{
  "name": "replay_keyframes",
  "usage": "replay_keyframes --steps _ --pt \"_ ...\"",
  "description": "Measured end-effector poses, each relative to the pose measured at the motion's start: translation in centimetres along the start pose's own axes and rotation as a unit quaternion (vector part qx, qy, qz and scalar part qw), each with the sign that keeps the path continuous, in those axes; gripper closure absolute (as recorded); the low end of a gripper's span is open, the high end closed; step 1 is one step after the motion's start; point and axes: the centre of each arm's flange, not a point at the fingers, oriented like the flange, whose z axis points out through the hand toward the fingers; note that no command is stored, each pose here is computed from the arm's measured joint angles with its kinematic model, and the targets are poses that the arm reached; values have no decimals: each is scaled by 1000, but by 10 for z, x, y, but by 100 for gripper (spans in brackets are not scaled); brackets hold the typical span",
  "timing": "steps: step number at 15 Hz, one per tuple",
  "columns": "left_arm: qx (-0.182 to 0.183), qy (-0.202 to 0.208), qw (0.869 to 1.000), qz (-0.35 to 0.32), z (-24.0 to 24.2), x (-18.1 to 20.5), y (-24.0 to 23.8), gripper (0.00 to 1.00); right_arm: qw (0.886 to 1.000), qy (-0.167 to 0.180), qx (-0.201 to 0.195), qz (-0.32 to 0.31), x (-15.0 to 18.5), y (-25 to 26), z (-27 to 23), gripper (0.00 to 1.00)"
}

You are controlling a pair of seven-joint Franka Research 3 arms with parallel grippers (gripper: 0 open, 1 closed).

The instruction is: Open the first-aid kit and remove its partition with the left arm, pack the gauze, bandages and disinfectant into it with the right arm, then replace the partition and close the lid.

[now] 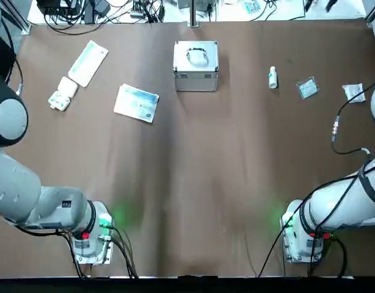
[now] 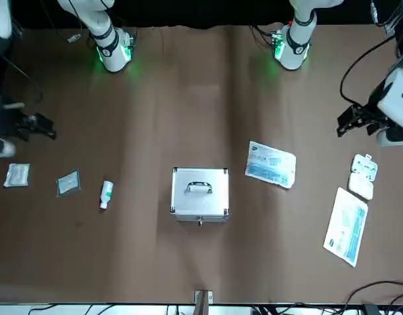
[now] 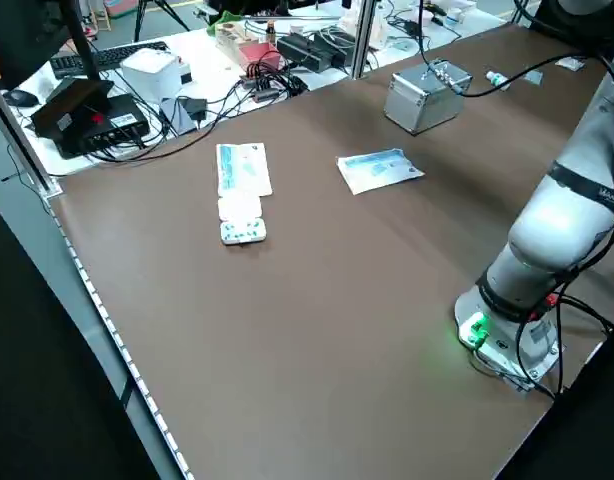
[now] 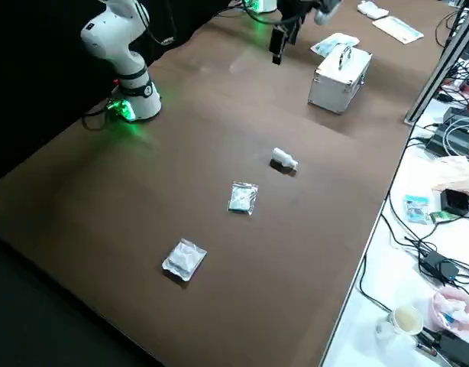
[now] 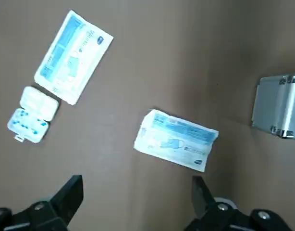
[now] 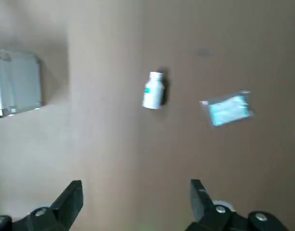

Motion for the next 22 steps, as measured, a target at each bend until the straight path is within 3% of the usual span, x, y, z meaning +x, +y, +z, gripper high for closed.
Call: replay_keyframes --steps 3,5,10,13,18,19,22 --pt "-4 -6 1000 1 8 -2 27 0 999 -22 39 -5 32 -28 56 1" --pt "-5 -12 1000 -3 15 -3 43 0 998 -15 65 16 56 -51 92 1" --pt "-23 -37 997 -58 40 0 74 0 987 3 81 141 107 -123 182 1" --pt "-24 -48 993 -101 55 -6 123 0 970 -1 81 229 129 -156 208 1" --pt "-24 -56 983 -174 73 -14 190 0 932 10 96 351 149 -185 248 2" --pt "-30 -50 976 -208 77 -16 208 0 921 7 98 377 150 -200 269 3" --pt "-39 -44 960 -273 88 -22 239 0 909 7 100 404 150 -222 296 4"
